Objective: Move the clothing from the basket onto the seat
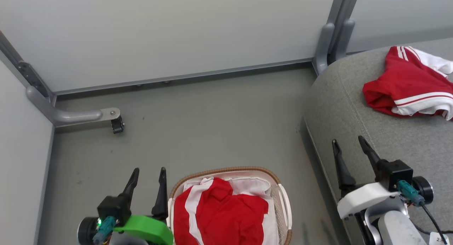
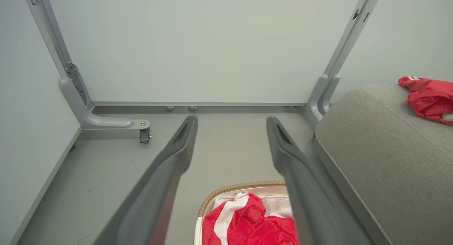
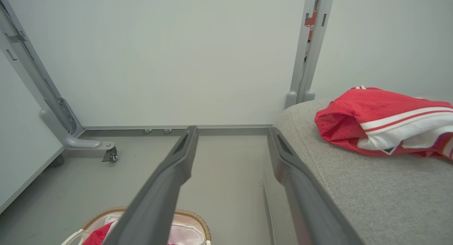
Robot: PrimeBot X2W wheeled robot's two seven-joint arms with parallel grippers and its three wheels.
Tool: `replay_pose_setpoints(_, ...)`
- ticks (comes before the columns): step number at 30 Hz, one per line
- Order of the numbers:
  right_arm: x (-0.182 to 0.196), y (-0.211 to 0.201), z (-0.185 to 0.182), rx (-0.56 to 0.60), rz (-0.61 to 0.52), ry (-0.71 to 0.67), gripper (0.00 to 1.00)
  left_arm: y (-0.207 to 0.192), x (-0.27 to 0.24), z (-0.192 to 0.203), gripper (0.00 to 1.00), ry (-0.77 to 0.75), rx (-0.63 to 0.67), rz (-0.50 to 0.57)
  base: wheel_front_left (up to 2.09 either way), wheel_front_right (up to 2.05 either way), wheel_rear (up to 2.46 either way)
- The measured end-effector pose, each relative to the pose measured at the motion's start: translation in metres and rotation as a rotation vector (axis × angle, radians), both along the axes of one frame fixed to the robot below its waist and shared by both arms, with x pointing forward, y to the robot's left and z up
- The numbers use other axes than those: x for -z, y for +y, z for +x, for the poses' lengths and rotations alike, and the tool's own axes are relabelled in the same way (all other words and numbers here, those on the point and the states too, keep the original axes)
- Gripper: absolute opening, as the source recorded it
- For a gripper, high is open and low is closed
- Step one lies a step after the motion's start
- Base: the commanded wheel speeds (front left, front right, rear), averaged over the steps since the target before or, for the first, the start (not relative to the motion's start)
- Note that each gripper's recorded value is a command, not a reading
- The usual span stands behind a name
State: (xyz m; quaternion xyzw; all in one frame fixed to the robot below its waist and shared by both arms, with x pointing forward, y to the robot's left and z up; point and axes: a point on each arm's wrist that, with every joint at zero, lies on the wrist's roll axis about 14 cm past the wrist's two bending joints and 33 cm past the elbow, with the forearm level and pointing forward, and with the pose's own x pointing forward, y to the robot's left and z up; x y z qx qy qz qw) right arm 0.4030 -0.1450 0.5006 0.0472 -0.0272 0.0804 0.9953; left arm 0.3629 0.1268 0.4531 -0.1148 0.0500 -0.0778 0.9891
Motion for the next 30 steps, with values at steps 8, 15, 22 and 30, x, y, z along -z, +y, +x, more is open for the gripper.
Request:
replay_pose_setpoints(8,-0.014,-0.021,0.035,0.059,-0.035,-0.060,1.00,-0.053,0.010,0.046,1.00,0.009,0.203,0.058,0.00,0.00,0.00)
replay_pose_setpoints(15,-0.008,-0.031,0.063,0.084,-0.057,-0.068,1.00,-0.107,0.059,0.065,1.00,0.134,0.418,0.120,0.00,0.00,0.00)
replay_pose_setpoints(22,0.003,-0.042,0.086,0.107,-0.075,-0.071,1.00,-0.137,0.131,0.061,1.00,0.329,0.594,0.204,0.00,0.00,0.00)
replay_pose_setpoints(30,0.020,-0.066,0.105,0.160,-0.097,-0.066,1.00,-0.162,0.209,0.029,1.00,0.558,0.789,0.273,0.00,0.00,0.00)
